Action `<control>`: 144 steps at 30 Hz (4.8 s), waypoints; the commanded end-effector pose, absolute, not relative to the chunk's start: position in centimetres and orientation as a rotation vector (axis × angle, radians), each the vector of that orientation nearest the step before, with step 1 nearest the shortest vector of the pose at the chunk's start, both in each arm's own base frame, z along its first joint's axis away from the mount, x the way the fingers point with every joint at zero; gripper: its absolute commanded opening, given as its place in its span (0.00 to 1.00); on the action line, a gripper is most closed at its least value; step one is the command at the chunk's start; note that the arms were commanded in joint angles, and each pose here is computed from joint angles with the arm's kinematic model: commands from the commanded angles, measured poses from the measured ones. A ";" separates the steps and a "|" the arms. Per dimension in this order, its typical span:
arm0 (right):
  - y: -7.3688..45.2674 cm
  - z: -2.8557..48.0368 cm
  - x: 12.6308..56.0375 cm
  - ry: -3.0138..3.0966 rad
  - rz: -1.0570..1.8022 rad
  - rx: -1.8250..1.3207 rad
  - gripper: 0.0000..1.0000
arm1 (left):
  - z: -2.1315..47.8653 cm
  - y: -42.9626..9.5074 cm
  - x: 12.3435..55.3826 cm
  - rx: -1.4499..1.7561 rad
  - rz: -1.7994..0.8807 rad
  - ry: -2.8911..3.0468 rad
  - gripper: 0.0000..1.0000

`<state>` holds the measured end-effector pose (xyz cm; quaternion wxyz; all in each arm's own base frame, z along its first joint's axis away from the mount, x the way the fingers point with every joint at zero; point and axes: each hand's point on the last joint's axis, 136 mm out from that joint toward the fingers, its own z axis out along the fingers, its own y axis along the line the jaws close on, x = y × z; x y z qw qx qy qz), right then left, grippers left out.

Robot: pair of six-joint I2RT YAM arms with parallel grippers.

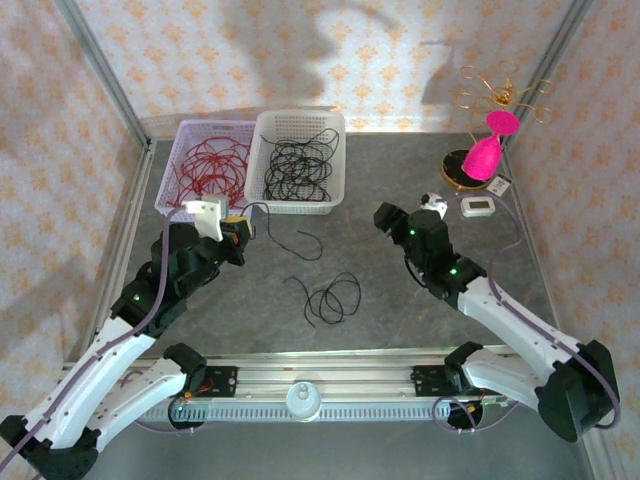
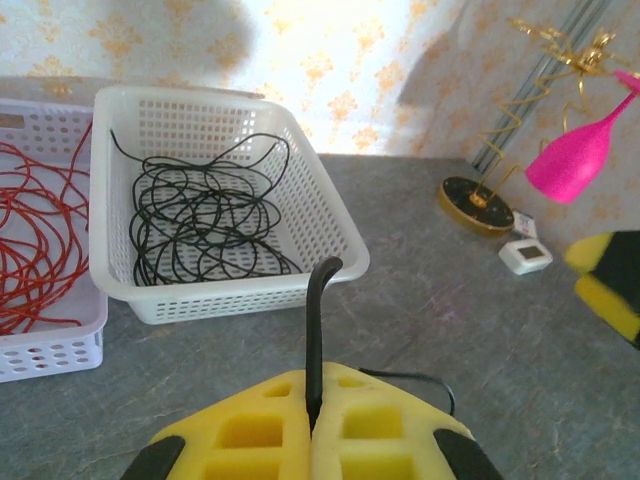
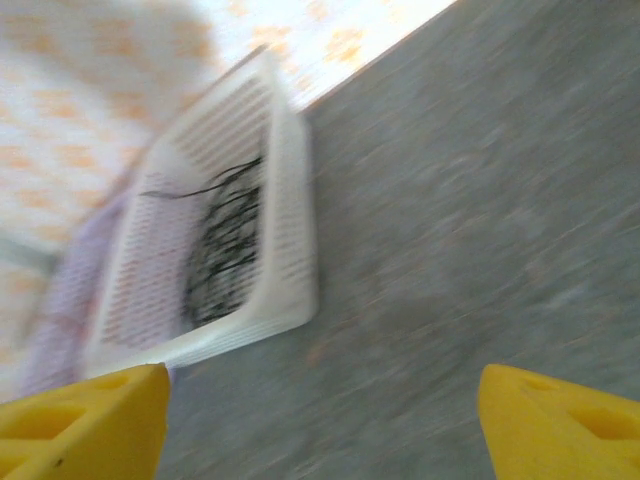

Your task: Untangle the cables

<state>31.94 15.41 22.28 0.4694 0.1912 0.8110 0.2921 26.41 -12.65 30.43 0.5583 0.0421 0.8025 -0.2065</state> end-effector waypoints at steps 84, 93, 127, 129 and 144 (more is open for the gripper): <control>9.5 21.8 27.6 1.804 0.659 0.543 0.75 | 50.6 -14.1 44.4 0.100 -0.086 1.574 0.00; 9.8 21.2 26.5 1.857 0.665 0.481 0.74 | 47.6 -13.8 51.2 0.047 -0.122 1.585 0.00; 13.9 17.1 27.8 2.069 0.690 0.307 0.71 | 22.4 -18.1 56.2 0.062 -0.298 1.980 0.45; 13.9 17.1 27.8 2.071 0.687 0.305 0.71 | 22.6 -17.9 55.6 0.061 -0.300 1.977 0.46; 17.8 13.3 27.4 2.327 0.646 0.039 0.61 | 21.7 -15.7 37.8 0.027 -0.421 2.060 0.51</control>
